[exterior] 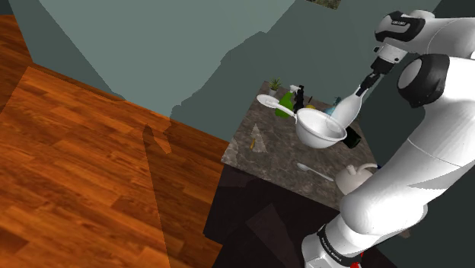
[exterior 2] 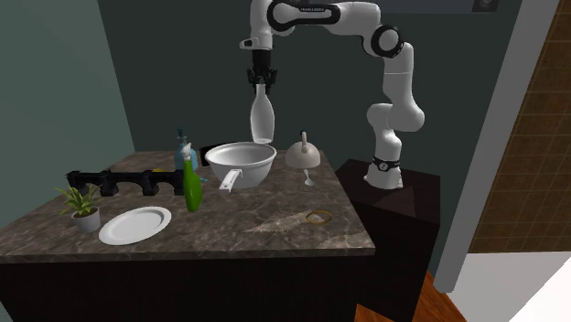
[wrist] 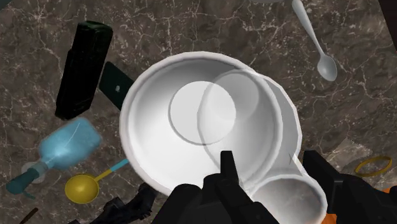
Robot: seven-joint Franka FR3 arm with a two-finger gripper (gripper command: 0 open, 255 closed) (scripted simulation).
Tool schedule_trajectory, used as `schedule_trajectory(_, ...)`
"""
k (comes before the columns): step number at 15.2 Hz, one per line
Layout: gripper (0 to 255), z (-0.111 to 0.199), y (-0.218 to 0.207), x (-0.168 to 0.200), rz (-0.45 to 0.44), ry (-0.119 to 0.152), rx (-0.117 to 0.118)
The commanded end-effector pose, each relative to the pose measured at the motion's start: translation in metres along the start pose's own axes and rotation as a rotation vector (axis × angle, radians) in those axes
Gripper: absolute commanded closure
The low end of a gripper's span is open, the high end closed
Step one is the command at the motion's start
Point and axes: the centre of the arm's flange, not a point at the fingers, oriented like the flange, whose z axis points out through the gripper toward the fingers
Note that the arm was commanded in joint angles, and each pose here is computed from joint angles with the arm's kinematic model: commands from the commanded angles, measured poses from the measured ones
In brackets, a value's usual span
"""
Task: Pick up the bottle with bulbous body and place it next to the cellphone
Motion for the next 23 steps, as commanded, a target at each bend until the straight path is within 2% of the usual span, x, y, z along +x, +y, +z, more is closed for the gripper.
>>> schedule_trajectory(1, 255, 0.000, 0.018, -0.018, -0.002, 0.001, 0.000)
schedule_trajectory(14, 255, -0.007, 0.134, -0.143, -0.002, 0.001, 0.000)
schedule_trajectory(23, 255, 0.041, 0.134, -0.145, -0.002, 0.001, 0.000)
